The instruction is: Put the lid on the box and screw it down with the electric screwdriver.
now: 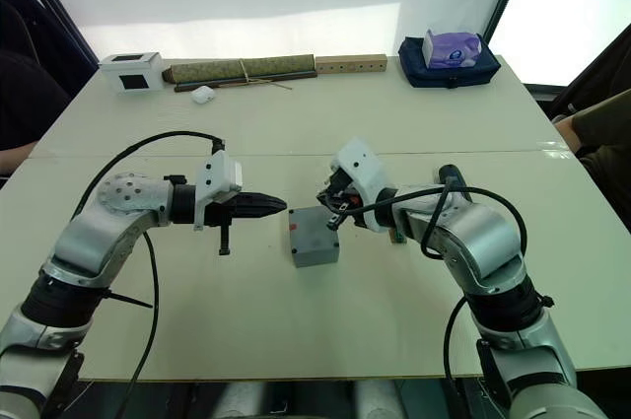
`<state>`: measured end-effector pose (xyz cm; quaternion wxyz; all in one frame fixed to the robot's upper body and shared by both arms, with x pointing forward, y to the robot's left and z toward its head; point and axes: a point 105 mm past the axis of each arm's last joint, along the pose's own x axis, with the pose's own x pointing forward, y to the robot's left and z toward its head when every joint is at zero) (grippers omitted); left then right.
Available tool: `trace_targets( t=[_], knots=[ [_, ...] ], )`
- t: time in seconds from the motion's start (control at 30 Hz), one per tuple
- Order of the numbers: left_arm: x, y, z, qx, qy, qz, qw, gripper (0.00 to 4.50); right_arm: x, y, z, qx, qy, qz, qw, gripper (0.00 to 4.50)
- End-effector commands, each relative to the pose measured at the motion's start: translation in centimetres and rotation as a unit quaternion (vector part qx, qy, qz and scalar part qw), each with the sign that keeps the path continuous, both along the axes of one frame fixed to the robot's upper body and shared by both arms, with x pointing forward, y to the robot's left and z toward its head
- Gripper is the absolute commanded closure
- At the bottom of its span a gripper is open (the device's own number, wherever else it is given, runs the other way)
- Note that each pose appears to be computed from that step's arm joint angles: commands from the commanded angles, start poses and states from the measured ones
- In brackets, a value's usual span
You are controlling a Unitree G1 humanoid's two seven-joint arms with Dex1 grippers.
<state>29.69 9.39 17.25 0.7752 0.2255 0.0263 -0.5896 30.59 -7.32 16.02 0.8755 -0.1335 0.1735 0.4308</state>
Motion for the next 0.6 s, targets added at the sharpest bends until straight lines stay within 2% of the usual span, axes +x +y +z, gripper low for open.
trace_targets(
  t=[0.03, 0.6],
  knots=[
    [-0.23, -0.07, 0.85, -0.003, -0.02, -0.002, 1.0, 4.5, 0.15, -0.41, 0.65, -0.003, -0.022, -0.004, 1.0, 4.45],
    [-0.39, -0.33, 0.91, -0.003, -0.02, -0.01, 1.0, 4.5, 0.81, -1.11, 0.26, -0.015, -0.03, -0.016, 0.999, 4.45]
  ],
)
